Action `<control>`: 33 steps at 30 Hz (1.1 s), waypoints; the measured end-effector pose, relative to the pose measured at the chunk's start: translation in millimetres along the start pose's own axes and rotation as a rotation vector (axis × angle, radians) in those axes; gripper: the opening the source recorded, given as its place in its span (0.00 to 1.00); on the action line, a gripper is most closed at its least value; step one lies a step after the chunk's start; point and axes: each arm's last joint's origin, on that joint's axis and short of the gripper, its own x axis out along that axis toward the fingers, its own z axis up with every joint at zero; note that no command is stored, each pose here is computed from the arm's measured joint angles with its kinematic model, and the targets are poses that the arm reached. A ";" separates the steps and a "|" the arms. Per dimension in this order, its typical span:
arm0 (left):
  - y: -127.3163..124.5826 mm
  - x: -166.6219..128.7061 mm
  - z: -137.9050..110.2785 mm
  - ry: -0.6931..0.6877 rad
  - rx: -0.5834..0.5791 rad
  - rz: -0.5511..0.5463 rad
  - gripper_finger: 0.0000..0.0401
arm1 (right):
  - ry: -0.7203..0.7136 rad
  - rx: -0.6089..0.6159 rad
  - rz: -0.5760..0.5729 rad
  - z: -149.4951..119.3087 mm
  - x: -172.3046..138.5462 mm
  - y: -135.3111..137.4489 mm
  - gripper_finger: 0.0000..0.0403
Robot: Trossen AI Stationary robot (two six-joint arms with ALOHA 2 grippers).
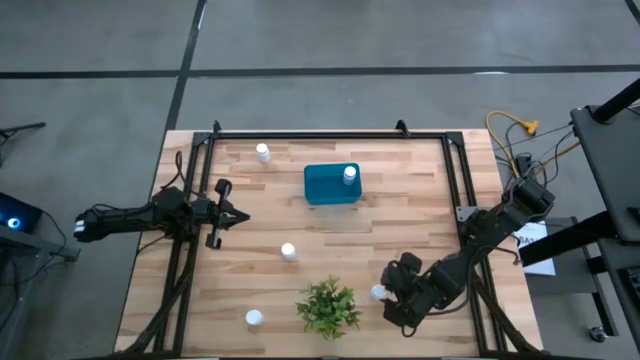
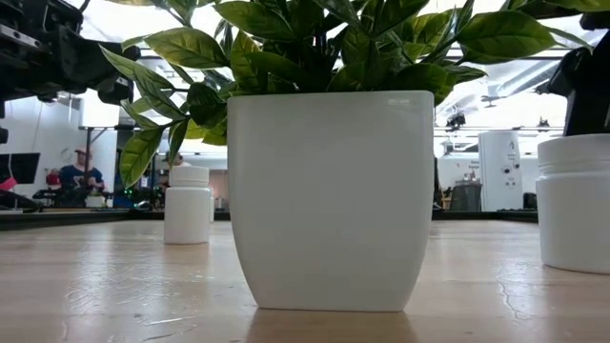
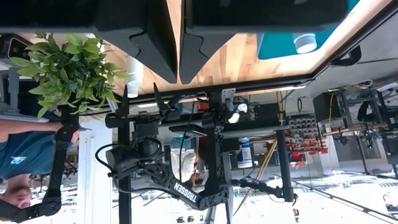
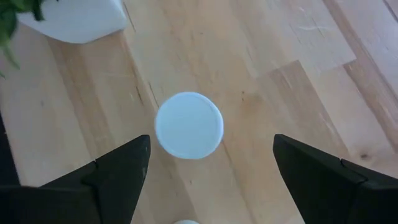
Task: Pick and place pill bottles into a basket
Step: Put the white pill bottle into the blue bin
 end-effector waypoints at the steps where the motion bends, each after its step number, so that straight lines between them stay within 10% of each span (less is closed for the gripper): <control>1: 0.0 0.0 0.0 0.000 0.000 0.000 0.00 | 0.002 -0.002 -0.004 -0.8 0.8 -0.9 0.82; 33: 0.0 0.0 0.0 0.000 0.000 0.000 0.00 | -0.013 -0.049 0.057 11.6 8.1 -1.6 0.82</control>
